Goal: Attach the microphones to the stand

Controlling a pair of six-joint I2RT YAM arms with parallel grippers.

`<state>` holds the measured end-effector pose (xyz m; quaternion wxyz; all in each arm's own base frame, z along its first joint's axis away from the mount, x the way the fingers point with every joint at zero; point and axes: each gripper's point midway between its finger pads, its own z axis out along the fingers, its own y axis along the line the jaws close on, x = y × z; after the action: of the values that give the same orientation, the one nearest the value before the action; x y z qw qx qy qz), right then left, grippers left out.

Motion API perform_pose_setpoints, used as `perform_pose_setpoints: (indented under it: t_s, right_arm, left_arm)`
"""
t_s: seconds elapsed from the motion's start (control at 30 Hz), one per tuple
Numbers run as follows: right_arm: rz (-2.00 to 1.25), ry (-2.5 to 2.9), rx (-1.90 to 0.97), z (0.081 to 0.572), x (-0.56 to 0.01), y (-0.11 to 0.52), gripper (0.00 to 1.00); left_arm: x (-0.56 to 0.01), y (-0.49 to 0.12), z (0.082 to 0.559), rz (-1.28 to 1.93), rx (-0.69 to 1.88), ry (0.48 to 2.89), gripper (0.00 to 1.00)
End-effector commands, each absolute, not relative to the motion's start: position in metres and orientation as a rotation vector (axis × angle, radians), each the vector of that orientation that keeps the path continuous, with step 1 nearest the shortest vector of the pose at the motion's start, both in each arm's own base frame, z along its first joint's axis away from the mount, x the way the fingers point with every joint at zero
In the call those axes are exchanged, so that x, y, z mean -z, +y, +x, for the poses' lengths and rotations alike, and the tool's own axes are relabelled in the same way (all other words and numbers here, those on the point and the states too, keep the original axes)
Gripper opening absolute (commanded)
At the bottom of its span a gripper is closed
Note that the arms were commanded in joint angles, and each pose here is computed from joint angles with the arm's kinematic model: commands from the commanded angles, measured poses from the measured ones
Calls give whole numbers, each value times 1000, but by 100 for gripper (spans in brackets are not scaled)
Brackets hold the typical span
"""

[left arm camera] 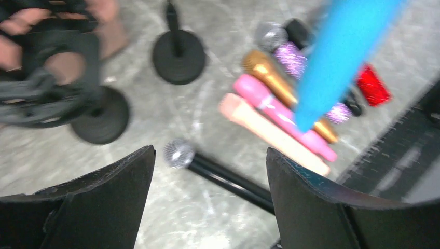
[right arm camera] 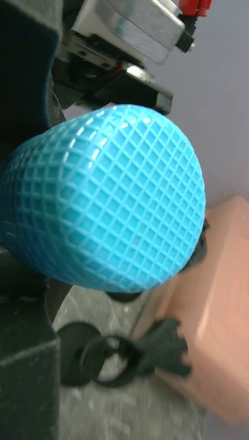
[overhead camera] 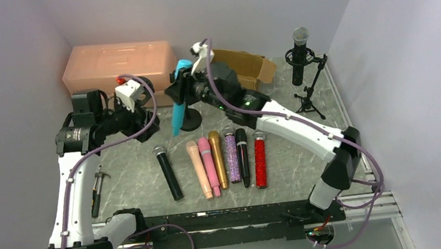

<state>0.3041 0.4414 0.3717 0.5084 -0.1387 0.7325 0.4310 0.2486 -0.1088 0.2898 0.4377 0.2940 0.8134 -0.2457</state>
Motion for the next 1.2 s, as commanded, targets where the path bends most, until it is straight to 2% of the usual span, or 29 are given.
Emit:
perform_pose_setpoints:
  t_s: [0.0,0.2,0.33,0.63,0.77,1.0,1.17]
  right_arm:
    - [-271,1605,-939,311,-435,379,0]
    - [-234,1606,-845,310,-430,337,0]
    - [-216,1612,-812,302,-425,319,0]
    - [-191,1633,-778,290,-412,296,0]
    - [-184,1627,-780,288,-413,292,0]
    - [-178,1648,-784,289,-406,294,0]
    - [-161,1645,-779,287,-403,288,0]
  left_arm:
    - [-318,-43,307,549,207,1976,83]
    - [-325,-6,340,417,166,1979,81]
    - [-317,-8,347,528,237,1974,75]
    - [-277,19,373,619,168,1990,73]
    - [-257,18,382,619,196,1984,74]
    - [-268,10,413,526,254,1927,80]
    - [-256,-11,416,575,258,1908,79]
